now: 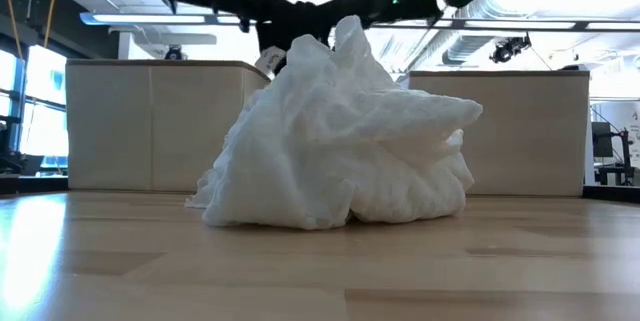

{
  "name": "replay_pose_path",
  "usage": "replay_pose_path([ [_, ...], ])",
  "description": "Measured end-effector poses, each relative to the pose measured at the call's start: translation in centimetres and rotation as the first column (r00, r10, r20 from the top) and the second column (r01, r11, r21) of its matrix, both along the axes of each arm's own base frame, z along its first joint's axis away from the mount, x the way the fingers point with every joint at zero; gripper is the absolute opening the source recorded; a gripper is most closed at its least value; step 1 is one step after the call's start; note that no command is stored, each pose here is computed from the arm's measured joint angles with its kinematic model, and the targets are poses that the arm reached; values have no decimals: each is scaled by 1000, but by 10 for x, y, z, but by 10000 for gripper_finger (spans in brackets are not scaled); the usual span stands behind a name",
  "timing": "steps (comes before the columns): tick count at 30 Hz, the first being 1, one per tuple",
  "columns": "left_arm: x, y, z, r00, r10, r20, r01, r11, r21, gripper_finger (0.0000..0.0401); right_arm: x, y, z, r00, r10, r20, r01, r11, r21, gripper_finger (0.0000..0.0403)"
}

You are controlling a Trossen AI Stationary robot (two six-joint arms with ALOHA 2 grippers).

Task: Sort clothes
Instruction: Put the black piece of clothing from the left brown laundry organizer into the right brown laundry organizer

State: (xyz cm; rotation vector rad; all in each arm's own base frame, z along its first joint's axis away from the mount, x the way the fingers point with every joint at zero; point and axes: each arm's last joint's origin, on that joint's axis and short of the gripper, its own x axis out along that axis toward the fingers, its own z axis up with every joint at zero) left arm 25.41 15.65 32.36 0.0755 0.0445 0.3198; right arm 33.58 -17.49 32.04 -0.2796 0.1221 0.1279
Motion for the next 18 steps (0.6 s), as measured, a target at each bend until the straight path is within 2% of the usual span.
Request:
replay_pose_path([
  [4, 13, 0, -10, 997, -80, -5, 80, 997, 17, 0, 15, 5, -17, 997, -65, -43, 65, 998, -10, 260],
  [7, 18, -4, -13, 994, -113, -12, 113, 993, 20, 0, 21, 5, -25, 980, -182, -76, 178, 983, -46, 237],
  [10, 19, -6, -13, 993, -121, -14, 121, 993, 18, 0, 20, 3, -25, 955, -282, -95, 272, 957, -104, 176],
  [15, 14, -9, -5, 994, -111, 14, 111, 994, 22, 3, 11, -1, -16, 932, -353, -81, 341, 931, -130, 29],
  [16, 13, -9, -4, 994, -109, 16, 109, 994, 21, 9, 8, -3, -12, 930, -361, -73, 350, 928, -131, 16],
  [18, 11, -11, -2, 994, -111, 16, 111, 994, 20, 27, 1, -7, -5, 913, -404, -61, 394, 909, -138, 15],
])
